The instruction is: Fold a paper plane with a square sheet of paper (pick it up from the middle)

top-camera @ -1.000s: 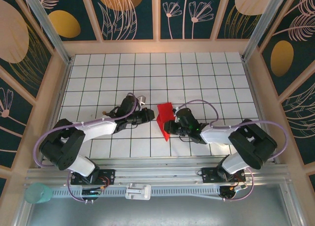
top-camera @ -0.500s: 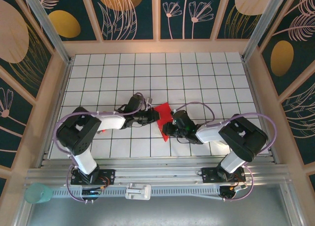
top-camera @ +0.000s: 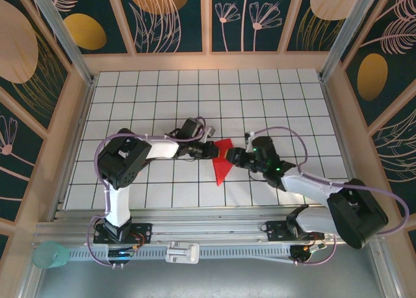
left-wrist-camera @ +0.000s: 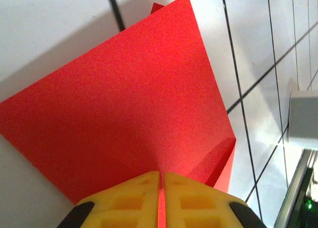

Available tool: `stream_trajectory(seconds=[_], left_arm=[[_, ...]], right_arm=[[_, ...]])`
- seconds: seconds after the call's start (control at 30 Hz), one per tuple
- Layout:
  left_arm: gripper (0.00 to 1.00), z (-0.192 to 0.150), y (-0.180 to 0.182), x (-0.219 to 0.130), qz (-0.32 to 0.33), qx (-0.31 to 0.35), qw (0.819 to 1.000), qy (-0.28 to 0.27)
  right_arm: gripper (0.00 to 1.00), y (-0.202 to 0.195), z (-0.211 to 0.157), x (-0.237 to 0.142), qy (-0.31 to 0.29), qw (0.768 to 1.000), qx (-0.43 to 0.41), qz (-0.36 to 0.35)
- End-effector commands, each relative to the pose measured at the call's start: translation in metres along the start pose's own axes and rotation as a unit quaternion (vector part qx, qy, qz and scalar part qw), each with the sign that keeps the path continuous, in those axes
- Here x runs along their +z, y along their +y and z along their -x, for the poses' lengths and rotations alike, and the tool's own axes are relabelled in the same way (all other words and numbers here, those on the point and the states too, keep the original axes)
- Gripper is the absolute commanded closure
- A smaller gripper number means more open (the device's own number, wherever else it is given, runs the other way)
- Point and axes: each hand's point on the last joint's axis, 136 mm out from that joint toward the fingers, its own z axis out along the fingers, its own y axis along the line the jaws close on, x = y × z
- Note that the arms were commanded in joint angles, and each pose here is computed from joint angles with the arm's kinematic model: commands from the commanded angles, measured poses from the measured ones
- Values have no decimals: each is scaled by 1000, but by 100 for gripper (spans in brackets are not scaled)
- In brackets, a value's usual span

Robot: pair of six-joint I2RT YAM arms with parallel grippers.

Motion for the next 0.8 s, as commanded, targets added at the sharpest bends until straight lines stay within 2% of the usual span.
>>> stream_trajectory(seconds=[0.0, 0.17, 0.33, 0.63, 0.77], left_arm=[[88, -10, 1, 7, -10, 59, 997, 46], [88, -14, 1, 12, -22, 91, 993, 68], [88, -17, 6, 17, -21, 103, 991, 82], [87, -18, 8, 18, -16, 106, 991, 83], [87, -18, 9, 18, -14, 106, 991, 82]], right_arm=[[61, -36, -22, -8, 55, 998, 30, -25], [55, -53, -19, -8, 58, 996, 49, -39], [53, -53, -24, 5, 81, 995, 58, -12], [55, -50, -30, 17, 100, 993, 67, 19], [59, -45, -30, 20, 104, 991, 75, 37]])
